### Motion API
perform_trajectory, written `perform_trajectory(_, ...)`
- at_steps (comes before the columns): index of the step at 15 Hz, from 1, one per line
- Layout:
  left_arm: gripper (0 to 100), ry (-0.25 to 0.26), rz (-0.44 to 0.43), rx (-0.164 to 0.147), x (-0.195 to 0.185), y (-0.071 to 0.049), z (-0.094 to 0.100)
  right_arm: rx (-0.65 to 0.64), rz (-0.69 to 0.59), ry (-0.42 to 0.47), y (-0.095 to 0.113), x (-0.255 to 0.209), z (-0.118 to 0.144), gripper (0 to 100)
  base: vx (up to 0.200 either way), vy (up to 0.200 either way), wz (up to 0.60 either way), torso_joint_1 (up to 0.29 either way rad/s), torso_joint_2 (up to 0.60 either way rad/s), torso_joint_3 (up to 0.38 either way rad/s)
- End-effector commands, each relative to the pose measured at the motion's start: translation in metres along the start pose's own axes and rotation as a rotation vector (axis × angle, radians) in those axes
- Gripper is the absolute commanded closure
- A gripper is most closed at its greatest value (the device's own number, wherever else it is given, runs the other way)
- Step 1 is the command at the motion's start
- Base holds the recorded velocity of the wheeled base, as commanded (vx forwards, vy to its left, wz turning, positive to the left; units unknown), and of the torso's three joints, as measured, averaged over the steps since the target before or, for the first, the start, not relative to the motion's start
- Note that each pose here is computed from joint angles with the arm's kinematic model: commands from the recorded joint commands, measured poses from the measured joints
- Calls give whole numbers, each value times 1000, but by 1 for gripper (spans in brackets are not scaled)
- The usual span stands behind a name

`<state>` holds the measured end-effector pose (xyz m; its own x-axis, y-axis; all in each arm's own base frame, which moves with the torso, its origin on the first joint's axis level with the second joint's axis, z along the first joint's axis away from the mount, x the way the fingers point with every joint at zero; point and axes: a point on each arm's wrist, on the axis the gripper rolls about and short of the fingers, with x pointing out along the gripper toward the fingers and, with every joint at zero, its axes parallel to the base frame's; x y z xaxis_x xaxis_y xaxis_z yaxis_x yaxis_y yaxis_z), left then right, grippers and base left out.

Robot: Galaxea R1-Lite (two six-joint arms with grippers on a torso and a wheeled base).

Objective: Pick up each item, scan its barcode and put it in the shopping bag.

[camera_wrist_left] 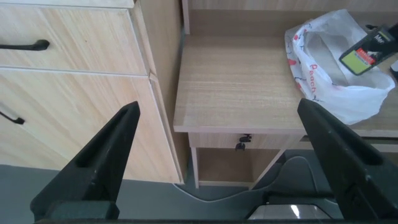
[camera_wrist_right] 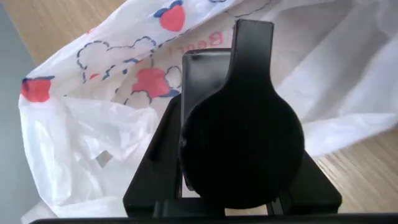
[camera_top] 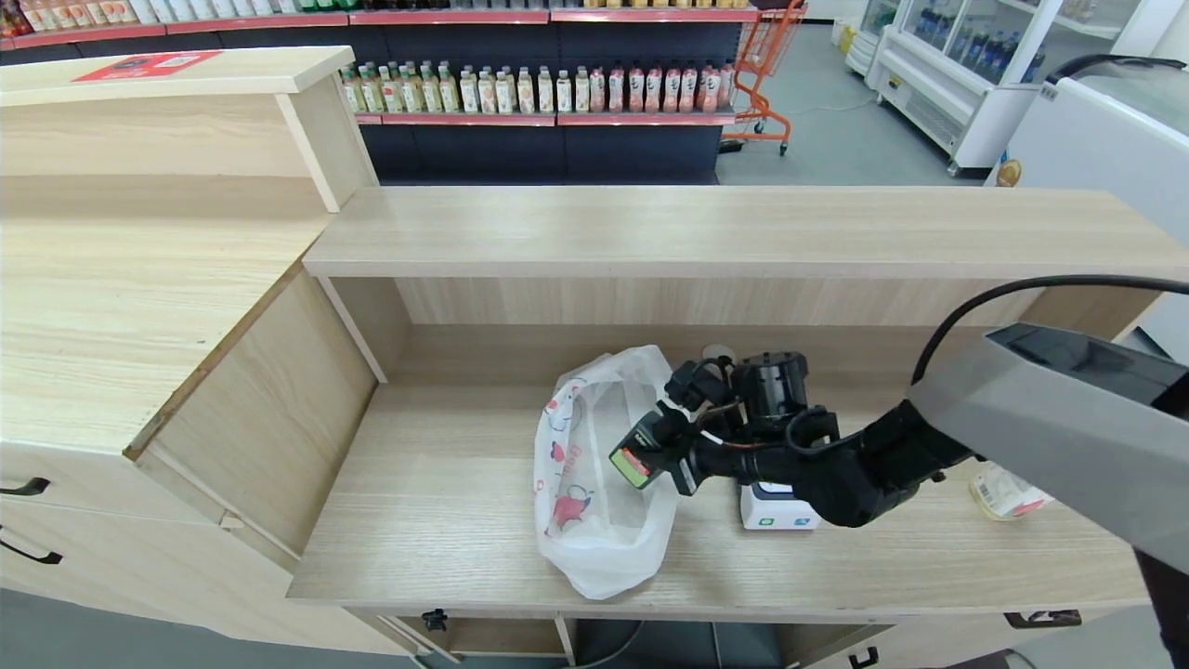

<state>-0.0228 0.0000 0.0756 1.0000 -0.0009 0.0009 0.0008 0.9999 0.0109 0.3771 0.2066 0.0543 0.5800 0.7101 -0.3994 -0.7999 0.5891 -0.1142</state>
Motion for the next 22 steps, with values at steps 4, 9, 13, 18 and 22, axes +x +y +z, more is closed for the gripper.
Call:
perform_trajectory(4, 0, -1, -1, 0, 0, 0, 0, -90, 58, 14, 18, 41, -16, 100, 0, 0, 0, 0, 0, 0)
perform_trajectory(9, 0, -1, -1, 0, 0, 0, 0, 12, 29, -78, 12, 16, 26, 0, 0, 0, 0, 0, 0, 0)
perform_trajectory(13, 0, -1, -1, 0, 0, 0, 0, 330, -81, -163, -18, -73, 66, 0, 0, 0, 0, 0, 0, 0)
perform_trajectory(18, 0, 1, -1, 0, 0, 0, 0, 398, -394, -15, -2, -261, 45, 0, 0, 0, 0, 0, 0, 0)
perform_trajectory(22, 0, -1, -1, 0, 0, 0, 0, 441, -604, -16, 44, -332, 14, 0, 0, 0, 0, 0, 0, 0)
